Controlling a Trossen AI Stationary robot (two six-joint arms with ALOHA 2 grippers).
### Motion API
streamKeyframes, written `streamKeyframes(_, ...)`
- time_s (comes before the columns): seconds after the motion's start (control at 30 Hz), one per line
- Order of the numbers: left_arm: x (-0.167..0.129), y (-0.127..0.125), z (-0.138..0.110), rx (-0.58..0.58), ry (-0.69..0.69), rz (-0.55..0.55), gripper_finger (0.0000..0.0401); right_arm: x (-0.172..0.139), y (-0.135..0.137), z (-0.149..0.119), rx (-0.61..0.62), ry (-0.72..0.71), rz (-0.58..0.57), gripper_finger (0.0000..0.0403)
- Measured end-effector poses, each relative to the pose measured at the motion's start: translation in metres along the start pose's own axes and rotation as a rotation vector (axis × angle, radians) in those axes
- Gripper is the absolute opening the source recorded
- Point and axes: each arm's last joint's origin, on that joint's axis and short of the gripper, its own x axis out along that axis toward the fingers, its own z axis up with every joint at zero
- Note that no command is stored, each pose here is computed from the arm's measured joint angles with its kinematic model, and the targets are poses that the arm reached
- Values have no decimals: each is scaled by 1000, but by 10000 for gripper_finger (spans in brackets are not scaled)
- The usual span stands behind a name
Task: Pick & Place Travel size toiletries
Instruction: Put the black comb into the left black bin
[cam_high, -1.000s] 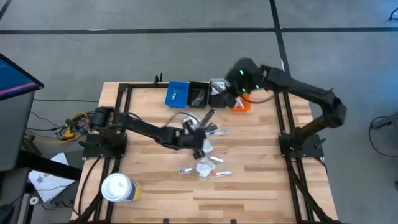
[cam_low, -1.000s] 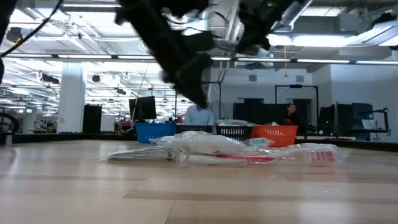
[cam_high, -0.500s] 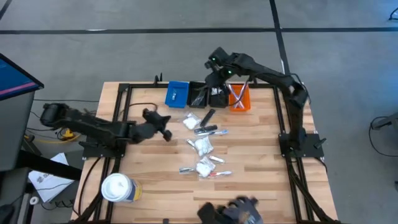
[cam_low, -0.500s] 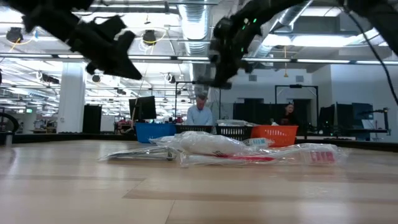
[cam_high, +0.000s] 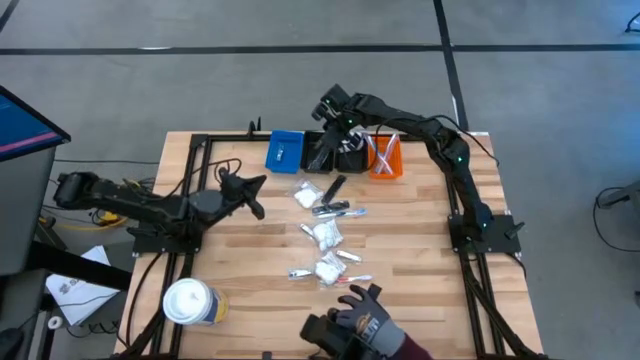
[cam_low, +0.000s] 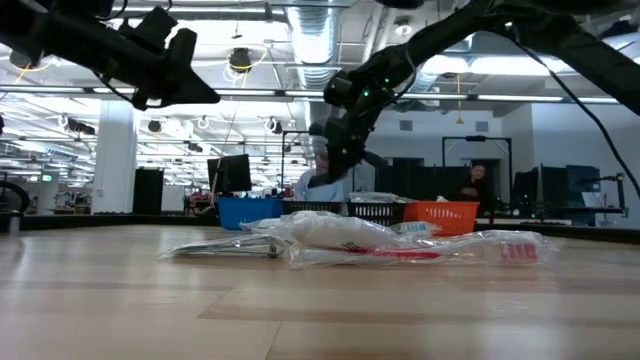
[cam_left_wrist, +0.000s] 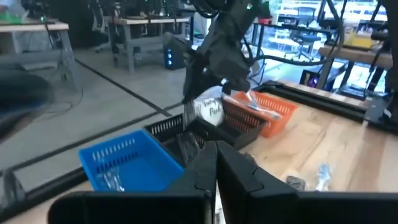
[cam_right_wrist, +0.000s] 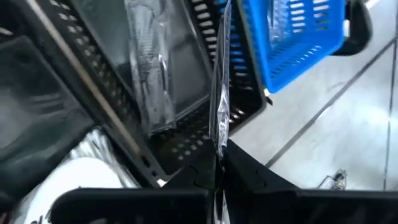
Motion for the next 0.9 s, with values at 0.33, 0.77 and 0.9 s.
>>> streamKeyframes(0.33, 11, 9, 2, 30, 5, -22, 2, -2, 5, 17, -37, -31, 67, 7)
streamKeyframes(0.77, 15, 7, 2, 18, -4, -39, 2, 1, 2, 39, -97, -67, 40, 23)
streamKeyframes(0.9, 15, 7, 1, 18, -4, -39, 2, 1, 1, 37, -88, -94, 30, 34)
